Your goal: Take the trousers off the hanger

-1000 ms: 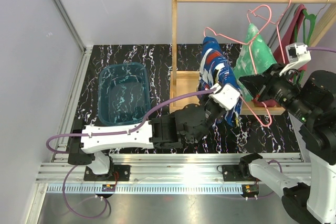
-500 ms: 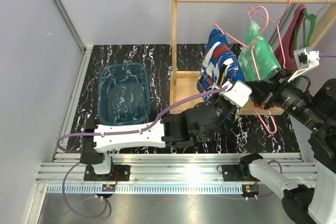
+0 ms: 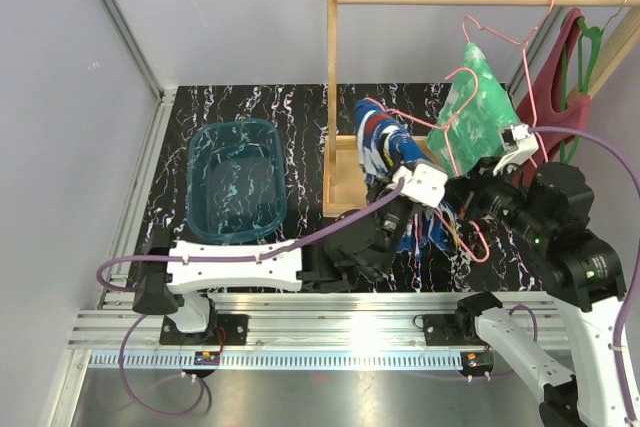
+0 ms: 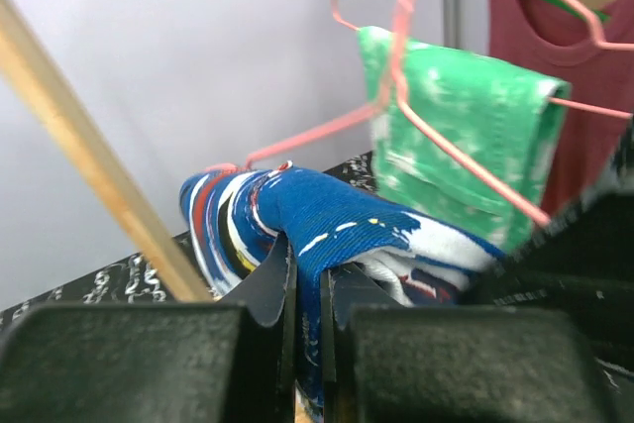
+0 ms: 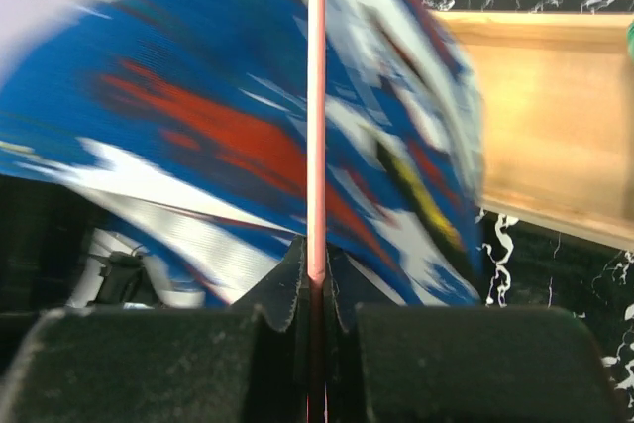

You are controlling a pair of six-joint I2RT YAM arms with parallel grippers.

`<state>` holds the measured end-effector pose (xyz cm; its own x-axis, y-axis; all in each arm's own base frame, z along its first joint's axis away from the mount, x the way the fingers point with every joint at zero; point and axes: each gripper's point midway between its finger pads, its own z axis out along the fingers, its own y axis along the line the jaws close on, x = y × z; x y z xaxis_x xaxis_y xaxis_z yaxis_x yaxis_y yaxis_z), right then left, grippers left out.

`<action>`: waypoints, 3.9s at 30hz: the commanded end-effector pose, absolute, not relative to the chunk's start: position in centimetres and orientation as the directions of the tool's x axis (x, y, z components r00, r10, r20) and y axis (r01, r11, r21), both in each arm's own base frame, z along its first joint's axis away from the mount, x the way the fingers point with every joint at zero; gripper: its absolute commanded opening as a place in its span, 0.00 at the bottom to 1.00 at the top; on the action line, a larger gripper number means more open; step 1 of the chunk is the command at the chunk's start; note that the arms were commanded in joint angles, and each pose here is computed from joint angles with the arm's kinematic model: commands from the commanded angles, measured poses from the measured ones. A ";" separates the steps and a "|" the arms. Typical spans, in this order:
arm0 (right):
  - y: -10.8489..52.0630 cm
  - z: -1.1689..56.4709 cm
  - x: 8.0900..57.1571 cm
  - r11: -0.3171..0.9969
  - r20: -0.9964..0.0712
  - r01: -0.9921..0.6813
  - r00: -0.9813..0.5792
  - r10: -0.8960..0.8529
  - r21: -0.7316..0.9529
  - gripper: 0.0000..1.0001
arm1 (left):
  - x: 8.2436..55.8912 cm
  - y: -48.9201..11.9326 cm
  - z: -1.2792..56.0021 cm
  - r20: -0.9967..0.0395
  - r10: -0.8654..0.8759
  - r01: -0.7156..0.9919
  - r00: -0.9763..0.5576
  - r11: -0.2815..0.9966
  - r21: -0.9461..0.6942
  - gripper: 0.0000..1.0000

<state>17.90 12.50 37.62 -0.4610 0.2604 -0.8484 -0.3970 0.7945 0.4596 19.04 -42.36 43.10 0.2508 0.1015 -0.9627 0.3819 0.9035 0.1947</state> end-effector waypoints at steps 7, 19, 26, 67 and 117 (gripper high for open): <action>11.8 30.7 17.7 0.830 -0.800 -0.311 -0.550 0.240 0.463 0.00 | 18.4 -28.3 55.3 -0.880 -0.355 0.278 0.314 0.921 -0.273 0.00; 12.2 26.7 17.5 0.827 -0.757 -0.296 -0.616 0.216 0.477 0.00 | 18.6 -19.5 54.1 -0.886 -0.319 0.138 0.337 0.947 -0.289 0.00; 15.3 31.3 16.6 0.682 -0.793 -0.487 -0.563 0.231 0.545 0.00 | 18.2 -22.4 52.7 -0.905 -0.268 0.284 0.329 0.943 -0.176 0.00; 17.9 25.6 20.5 0.750 -0.685 -0.403 -0.722 0.092 0.525 0.00 | 16.6 -19.5 54.2 -0.800 -0.407 0.432 0.441 0.878 -0.208 0.00; 14.6 32.2 20.8 0.806 -0.859 -0.415 -0.466 0.211 0.423 0.00 | 18.5 -13.7 45.3 -0.903 -0.263 0.185 0.340 0.960 -0.210 0.00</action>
